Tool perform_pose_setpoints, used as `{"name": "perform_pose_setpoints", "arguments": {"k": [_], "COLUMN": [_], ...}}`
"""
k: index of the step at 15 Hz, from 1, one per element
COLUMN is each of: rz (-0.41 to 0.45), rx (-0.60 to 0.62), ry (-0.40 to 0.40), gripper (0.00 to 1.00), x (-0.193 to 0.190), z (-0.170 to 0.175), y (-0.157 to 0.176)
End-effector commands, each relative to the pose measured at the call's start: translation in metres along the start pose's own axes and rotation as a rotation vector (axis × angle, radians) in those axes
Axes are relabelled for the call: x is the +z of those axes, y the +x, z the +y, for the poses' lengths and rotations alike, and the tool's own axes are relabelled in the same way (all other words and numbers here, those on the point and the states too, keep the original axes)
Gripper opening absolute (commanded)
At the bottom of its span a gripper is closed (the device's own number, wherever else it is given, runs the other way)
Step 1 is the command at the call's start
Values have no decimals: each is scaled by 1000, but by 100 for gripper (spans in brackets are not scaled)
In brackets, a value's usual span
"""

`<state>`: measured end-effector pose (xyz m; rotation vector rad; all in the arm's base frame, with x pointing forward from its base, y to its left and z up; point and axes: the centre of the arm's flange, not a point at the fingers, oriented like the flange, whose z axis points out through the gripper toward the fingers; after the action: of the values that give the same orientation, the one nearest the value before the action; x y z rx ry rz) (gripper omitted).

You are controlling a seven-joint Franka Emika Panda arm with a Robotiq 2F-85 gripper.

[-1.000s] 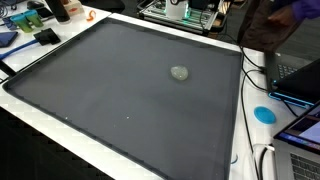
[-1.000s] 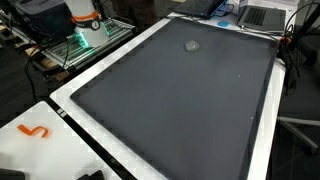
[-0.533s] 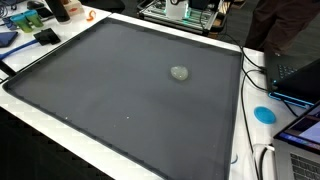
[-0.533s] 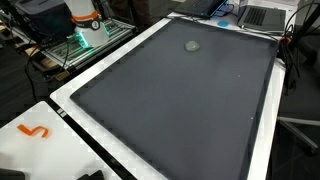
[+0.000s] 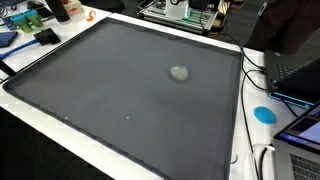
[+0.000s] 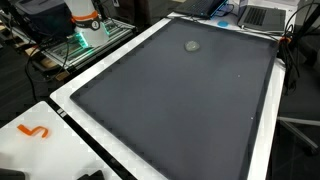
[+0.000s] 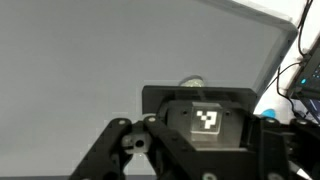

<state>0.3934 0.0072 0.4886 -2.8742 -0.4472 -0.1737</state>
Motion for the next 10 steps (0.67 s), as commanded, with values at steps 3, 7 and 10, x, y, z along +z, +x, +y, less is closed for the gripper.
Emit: {"name": "perform_pose_setpoints", "arguments": {"k": [3,7,10], "rz": [0,-36,-76], "rx": [0,-13,-29], "ry": [0,-17,-49], "gripper": [56,31,31], "x": [0,3,11], "z": [0,-20,-45], "y": [0,32,66]}}
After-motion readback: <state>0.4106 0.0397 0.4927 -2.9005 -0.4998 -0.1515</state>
